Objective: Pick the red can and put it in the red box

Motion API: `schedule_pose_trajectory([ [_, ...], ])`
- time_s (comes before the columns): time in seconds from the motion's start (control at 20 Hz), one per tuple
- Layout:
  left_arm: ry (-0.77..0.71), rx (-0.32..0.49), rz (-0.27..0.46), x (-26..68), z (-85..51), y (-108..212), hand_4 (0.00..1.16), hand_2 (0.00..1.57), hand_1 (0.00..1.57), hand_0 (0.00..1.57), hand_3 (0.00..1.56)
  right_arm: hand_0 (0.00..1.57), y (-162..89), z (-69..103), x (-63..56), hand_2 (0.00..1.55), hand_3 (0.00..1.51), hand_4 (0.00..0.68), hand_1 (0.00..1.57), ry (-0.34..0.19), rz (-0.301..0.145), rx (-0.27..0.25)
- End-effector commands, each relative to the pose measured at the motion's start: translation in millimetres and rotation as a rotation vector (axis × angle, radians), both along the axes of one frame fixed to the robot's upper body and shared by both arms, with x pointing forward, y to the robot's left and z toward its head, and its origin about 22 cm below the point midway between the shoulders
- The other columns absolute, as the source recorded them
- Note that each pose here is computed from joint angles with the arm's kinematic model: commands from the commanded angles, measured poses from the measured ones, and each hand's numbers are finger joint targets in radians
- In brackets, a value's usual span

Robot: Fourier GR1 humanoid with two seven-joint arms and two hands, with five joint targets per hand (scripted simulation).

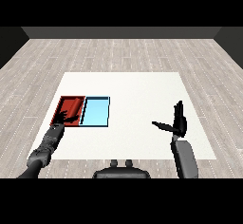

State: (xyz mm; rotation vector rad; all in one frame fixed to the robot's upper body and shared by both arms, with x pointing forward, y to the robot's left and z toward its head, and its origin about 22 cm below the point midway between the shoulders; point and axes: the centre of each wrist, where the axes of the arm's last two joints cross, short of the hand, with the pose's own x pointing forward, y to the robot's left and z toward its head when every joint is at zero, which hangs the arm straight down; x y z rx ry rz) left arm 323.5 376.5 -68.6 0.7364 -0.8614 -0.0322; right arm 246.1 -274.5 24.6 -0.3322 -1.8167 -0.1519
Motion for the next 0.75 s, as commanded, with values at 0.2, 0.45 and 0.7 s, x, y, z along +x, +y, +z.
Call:
schedule_pose_trajectory([
  [0.2,-0.188,-0.089,0.043,-13.7,2.9,26,0.0,0.0,0.0,0.0,0.0,0.0,-1,13.3,-10.4,0.0,0.0,0.0,0.0,-0.04,0.021,0.011],
  [0.45,-0.756,-0.2,-0.032,18.0,45.8,26,0.0,0.0,0.0,0.0,0.0,0.0,0,23.9,-13.3,0.0,0.0,0.0,0.0,-0.095,0.081,-0.017],
  [0.7,-1.083,-0.37,-0.267,29.6,47.4,-14,0.0,0.0,0.0,0.0,0.0,0.0,22,34.5,-12.1,0.0,0.0,0.0,0.0,-0.108,0.211,0.052],
])
